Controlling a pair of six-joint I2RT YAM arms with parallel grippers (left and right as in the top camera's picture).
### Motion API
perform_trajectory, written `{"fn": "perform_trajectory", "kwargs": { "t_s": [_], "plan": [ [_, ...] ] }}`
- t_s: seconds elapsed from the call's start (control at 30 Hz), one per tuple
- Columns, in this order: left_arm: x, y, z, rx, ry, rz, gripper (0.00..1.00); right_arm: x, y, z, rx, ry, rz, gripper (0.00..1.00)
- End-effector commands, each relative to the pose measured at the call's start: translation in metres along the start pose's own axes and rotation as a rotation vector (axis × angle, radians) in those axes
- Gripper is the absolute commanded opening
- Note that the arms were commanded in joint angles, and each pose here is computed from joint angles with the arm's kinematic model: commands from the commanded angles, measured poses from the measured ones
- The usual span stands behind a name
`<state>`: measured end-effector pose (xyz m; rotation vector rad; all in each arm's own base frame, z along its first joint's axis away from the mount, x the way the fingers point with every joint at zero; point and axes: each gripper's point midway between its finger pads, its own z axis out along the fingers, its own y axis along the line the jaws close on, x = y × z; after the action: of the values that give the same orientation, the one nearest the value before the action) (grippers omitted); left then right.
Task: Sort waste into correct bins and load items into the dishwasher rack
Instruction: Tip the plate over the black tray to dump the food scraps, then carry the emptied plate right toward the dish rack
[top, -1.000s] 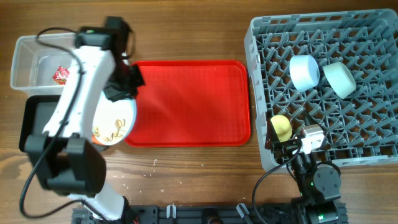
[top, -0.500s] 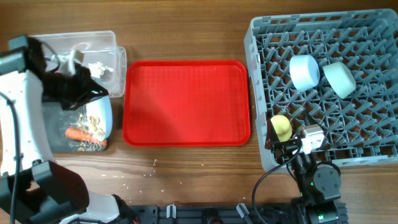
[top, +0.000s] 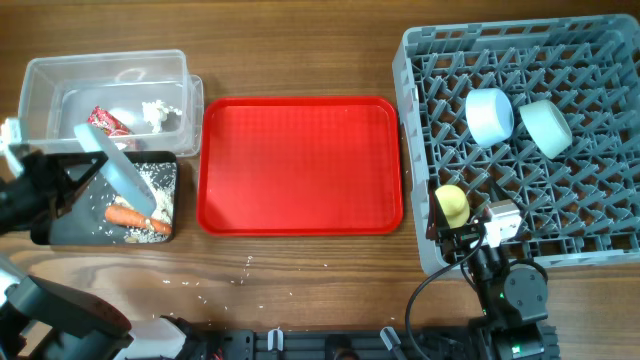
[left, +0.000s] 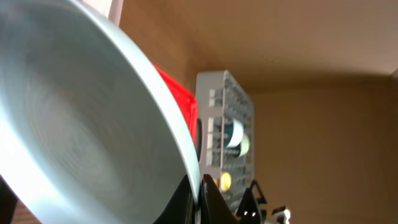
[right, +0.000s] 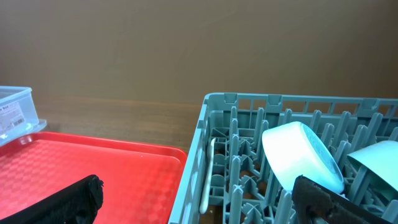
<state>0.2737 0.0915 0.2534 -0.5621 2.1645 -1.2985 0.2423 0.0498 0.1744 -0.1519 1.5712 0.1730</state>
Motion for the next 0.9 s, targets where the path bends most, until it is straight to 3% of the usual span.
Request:
{"fn": "perform_trajectory", "kwargs": {
  "t_s": [0.0, 0.23, 0.33, 0.6, 0.73, 0.83, 0.87],
  "plan": [
    [-0.001, 0.003, -0.012, 0.097, -0.124, 0.018, 0.04, -0.002, -0.003, -0.001, 0.017, -0.014, 0.013, 1.0],
    [-0.001, 0.004, -0.013, 0.096, -0.136, 0.026, 0.04, -0.002, -0.003, -0.001, 0.017, -0.014, 0.013, 1.0],
    [0.01, -0.007, 0.015, 0.107, -0.024, 0.088, 0.04, -0.002, -0.003, -0.001, 0.017, -0.014, 0.013, 1.0],
    [0.06, -0.055, 0.154, 0.105, 0.382, 0.207, 0.04, -0.002, -0.003, -0.001, 0.017, -0.013, 0.013, 1.0],
    [0.083, -0.115, 0.241, 0.146, 0.403, 0.378, 0.04, -0.002, -0.003, -0.001, 0.017, -0.014, 0.012, 1.0],
    [0.097, -0.169, 0.276, 0.292, 0.357, 0.511, 0.04, -0.002, -0.003, -0.001, 0.017, -0.013, 0.013, 1.0],
    [0.104, -0.206, 0.293, 0.394, 0.3, 0.569, 0.04, -0.002, -0.003, -0.001, 0.017, -0.014, 0.013, 1.0]
  ]
}}
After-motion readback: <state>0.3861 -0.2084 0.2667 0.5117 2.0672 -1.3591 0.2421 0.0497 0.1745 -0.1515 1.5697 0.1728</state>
